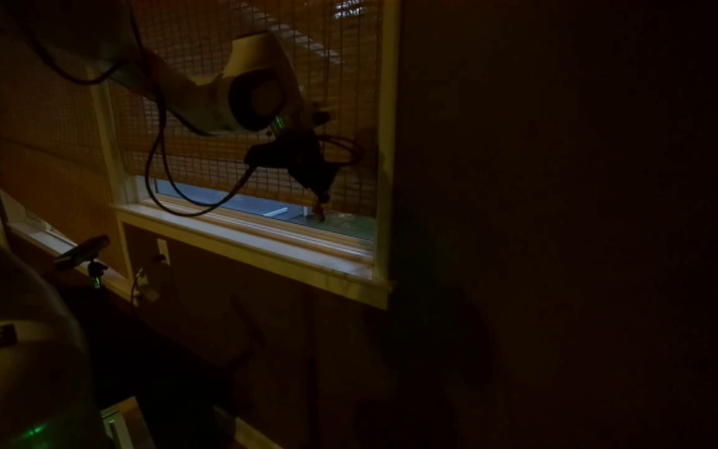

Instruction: Open the window

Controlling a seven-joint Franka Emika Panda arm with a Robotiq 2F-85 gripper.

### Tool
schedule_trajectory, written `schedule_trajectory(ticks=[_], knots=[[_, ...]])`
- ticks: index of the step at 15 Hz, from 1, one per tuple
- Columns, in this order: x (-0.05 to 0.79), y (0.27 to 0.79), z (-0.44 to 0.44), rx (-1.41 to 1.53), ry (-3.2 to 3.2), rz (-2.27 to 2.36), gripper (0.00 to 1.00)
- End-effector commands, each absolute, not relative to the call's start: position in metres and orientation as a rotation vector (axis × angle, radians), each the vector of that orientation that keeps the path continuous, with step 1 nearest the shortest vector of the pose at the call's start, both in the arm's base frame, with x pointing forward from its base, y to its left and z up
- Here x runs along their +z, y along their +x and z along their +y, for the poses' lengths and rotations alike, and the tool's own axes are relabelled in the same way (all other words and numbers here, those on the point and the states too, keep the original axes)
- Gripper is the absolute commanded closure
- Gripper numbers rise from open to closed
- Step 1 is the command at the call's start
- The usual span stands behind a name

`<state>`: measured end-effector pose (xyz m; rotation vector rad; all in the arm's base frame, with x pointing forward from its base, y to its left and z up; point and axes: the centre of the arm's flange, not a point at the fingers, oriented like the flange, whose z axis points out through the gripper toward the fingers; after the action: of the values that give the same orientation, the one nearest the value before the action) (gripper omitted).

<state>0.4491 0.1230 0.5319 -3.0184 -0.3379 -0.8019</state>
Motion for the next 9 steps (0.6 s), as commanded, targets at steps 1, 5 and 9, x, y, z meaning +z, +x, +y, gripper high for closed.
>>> schedule_trajectory(ticks=[1,5,9], knots=[[0.469,0.426,0.119,-0.675,-3.098,-0.35,0.99],[0.442,0.419,0.106,-0.627,-3.133,-0.341,0.99],[0.416,0.41,0.098,-0.534,-3.153,-0.338,0.99]])
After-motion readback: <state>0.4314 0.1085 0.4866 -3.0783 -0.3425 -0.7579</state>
